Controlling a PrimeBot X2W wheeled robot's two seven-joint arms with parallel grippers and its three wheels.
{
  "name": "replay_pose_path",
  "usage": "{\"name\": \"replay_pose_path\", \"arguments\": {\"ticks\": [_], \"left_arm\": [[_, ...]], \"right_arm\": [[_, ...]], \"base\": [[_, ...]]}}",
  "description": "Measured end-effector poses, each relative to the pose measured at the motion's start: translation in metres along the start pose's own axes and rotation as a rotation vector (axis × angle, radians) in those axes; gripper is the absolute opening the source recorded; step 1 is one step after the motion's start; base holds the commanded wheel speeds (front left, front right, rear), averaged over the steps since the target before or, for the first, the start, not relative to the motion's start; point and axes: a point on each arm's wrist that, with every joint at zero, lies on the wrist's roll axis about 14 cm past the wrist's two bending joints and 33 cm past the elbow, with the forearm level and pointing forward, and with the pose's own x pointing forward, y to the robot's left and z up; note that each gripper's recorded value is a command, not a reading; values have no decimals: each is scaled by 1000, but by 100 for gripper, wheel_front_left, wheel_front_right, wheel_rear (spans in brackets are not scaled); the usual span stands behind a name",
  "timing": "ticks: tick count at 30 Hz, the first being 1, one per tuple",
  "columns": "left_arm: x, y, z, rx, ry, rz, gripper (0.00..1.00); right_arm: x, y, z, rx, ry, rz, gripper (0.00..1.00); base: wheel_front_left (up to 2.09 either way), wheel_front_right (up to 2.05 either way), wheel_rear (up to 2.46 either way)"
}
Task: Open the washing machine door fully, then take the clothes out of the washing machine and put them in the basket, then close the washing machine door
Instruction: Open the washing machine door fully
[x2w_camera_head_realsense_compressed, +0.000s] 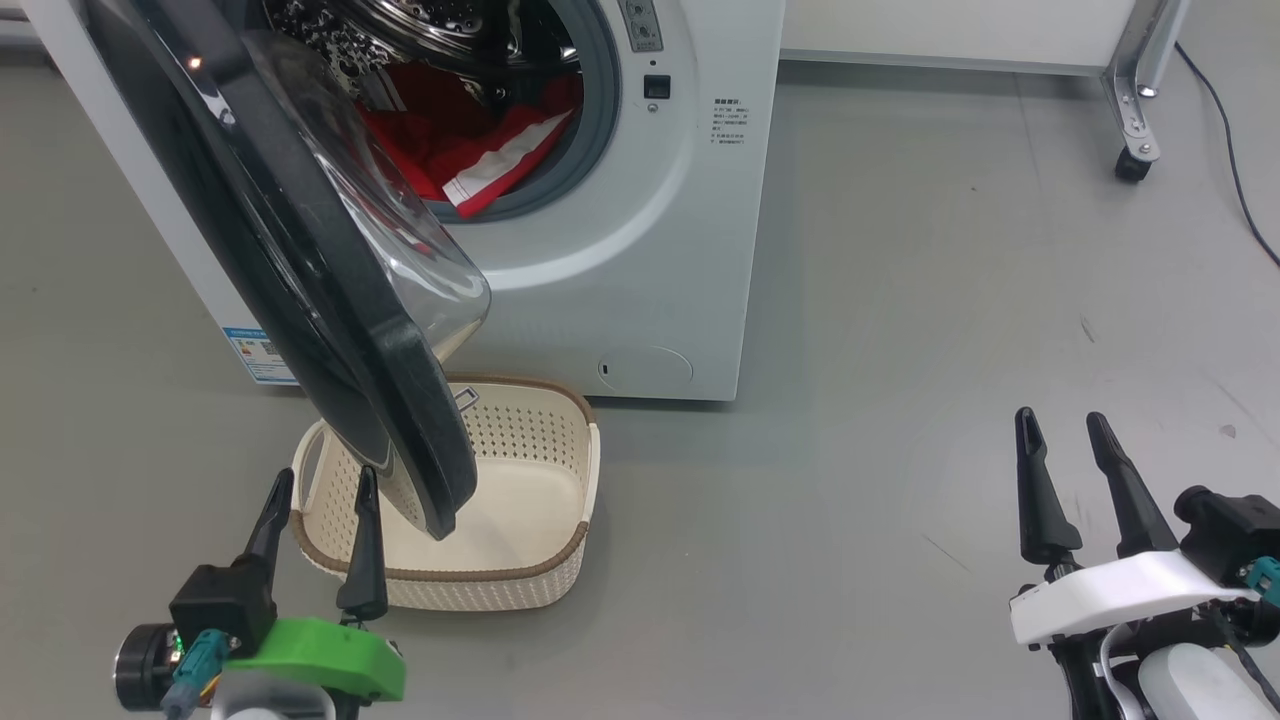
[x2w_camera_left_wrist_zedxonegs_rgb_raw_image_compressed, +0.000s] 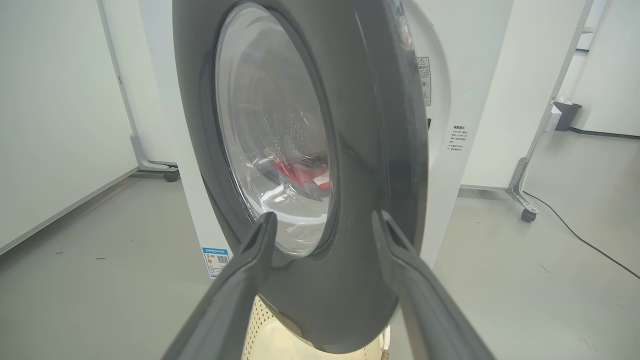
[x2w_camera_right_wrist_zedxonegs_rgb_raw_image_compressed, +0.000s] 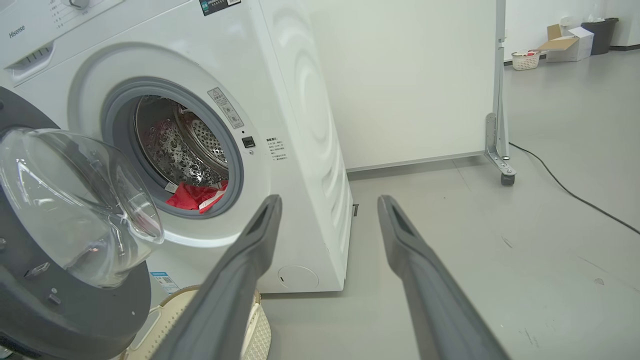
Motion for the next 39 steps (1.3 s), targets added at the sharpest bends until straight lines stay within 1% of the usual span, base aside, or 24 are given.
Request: {"name": "replay_pose_path", "arguments": {"ticks": [39], "left_arm": [[0,4,-5,8,13,5,100]], "right_arm": [[-9,0,-8,2,1,-19,100]], "base": [[0,0,0]]}}
